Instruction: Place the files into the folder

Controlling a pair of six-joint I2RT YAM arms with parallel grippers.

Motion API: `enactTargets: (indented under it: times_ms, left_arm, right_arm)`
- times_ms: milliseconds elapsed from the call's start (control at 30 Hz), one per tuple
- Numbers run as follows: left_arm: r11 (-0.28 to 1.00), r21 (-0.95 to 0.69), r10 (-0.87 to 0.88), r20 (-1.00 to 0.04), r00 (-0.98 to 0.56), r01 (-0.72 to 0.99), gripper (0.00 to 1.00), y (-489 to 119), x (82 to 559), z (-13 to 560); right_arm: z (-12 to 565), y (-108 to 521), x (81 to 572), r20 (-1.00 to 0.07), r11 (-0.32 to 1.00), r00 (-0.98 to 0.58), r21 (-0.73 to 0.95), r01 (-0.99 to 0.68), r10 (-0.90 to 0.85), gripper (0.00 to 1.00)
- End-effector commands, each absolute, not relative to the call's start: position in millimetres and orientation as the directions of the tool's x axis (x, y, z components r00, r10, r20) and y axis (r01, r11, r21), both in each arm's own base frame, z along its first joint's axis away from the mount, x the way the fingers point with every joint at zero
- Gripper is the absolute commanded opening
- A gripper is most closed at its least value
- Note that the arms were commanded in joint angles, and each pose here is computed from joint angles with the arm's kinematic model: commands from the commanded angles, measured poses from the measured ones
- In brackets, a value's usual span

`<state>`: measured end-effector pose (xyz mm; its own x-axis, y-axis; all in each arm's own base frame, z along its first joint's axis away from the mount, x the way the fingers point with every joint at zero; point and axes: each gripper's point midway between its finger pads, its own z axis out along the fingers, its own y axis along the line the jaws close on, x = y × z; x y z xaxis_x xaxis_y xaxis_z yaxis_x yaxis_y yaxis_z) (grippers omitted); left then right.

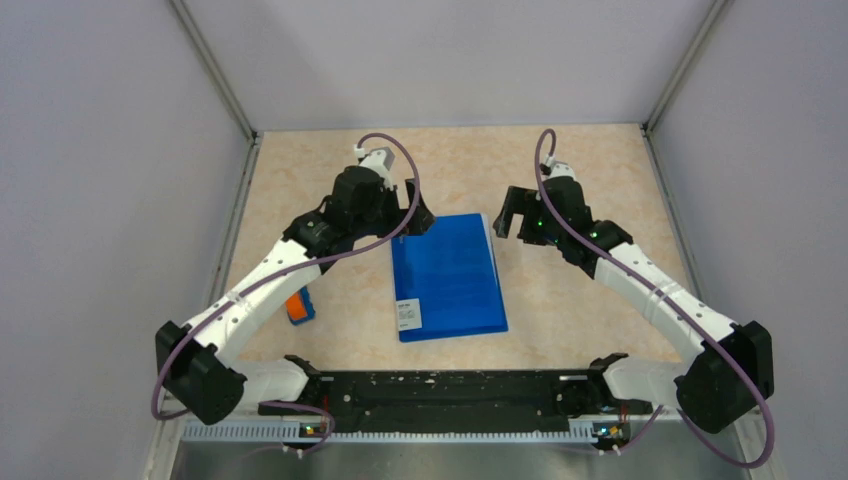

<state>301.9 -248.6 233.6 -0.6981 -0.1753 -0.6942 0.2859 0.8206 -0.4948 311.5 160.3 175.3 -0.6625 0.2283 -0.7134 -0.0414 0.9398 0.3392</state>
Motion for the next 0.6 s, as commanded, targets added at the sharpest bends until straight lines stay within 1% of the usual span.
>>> enactTargets:
  times_ms: [0,67,267,567]
  left_arm:
    - [0.908,-0.367,-0.169,-0.763,-0.624,0.202,0.99,-203.4,295.4,248.0]
    - [0.923,-0.349,-0.187,-0.776,-0.603,0.164,0.98,-191.3,294.2,250.2]
    - [0.934,-0.334,-0.201,-0.781,-0.591,0.125,0.98,-178.5,288.7,243.2]
    - [0.932,-0.339,-0.204,-0.785,-0.584,0.131,0.98,-177.8,286.7,235.8]
  right_arm:
    - [207.8,182.7,318.2,-0.757,0.927,-0.615,0.359,-0.109,0.221,0.99]
    - [211.5,186.4,317.8,-0.756,0.922,-0.615,0.368,-0.120,0.222,0.99]
    - [219.7,195.8,320.8,-0.757,0.905,-0.607,0.401,-0.142,0.240,0.99]
    - [215.7,196.9,326.5,-0.762,0.913,-0.606,0.384,-0.141,0.227,0.99]
